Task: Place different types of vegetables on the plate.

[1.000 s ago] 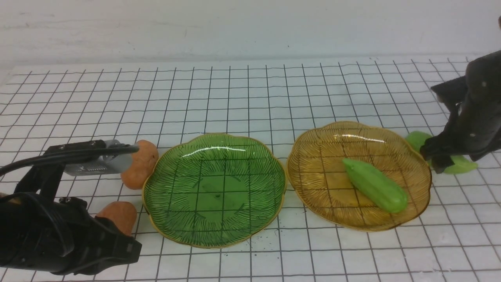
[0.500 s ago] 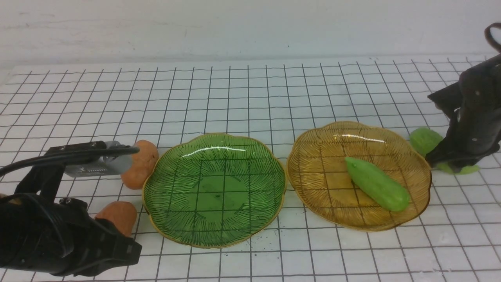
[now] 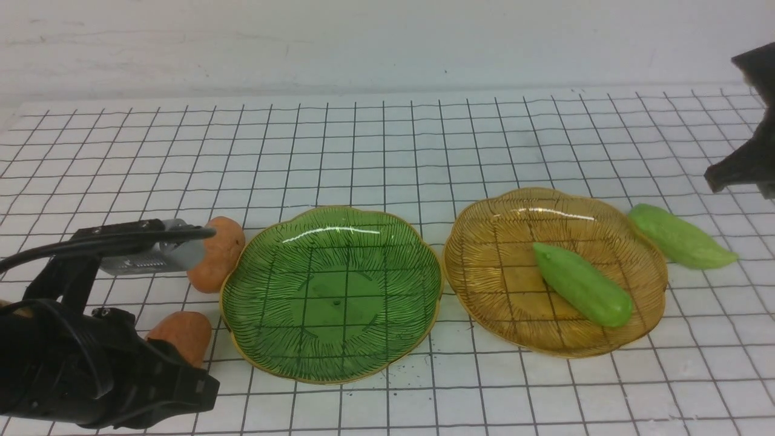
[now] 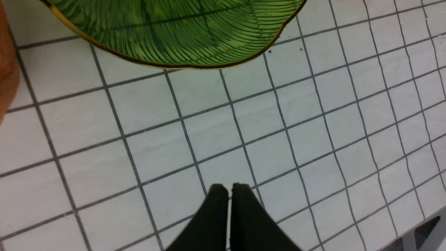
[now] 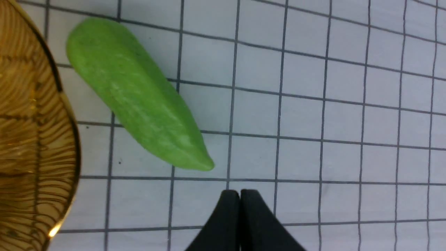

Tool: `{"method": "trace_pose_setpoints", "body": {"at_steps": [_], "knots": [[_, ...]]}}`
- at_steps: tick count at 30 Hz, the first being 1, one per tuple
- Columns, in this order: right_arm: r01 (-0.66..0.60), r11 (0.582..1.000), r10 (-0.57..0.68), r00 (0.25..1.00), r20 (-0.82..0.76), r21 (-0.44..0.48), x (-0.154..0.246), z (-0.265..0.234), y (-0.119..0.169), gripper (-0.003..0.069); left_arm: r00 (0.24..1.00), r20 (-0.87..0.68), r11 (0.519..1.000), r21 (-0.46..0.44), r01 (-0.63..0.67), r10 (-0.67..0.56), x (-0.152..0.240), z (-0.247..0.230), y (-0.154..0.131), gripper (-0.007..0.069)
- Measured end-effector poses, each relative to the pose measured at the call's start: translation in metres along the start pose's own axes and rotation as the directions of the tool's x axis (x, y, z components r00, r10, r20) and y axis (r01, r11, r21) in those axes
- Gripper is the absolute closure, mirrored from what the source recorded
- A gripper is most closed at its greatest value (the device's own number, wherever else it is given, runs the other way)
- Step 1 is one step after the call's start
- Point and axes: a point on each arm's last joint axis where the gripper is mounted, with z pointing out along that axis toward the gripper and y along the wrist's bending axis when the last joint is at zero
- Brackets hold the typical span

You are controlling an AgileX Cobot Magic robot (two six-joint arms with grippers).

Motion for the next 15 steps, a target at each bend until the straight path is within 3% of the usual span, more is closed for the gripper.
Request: {"method": "trace_pose_setpoints", "body": {"at_steps": [7,8,9,15], "knots": [[0.027,0.998,-0.027,1.000,-0.006,-0.052,-0.004,0.021,0.010,0.0599,1.000,-0.001,1.000,0.000,0.000,0.000,0.000,0.000,0.000,0.0629],[0.056,0.997,-0.057,0.998,-0.026,-0.060,-0.004,0.033,0.014,0.0543,1.000,-0.001,1.000,0.000,0.000,0.000,0.000,0.000,0.000,0.0629],[0.056,0.997,-0.057,0.998,-0.026,-0.060,-0.004,0.033,0.014,0.0534,1.000,-0.001,1.000,0.000,0.000,0.000,0.000,0.000,0.000,0.0629],[0.109,0.991,-0.113,0.992,-0.055,-0.075,-0.005,0.077,0.029,0.0231,1.000,-0.001,1.000,0.000,0.000,0.000,0.000,0.000,0.000,0.0629]]}}
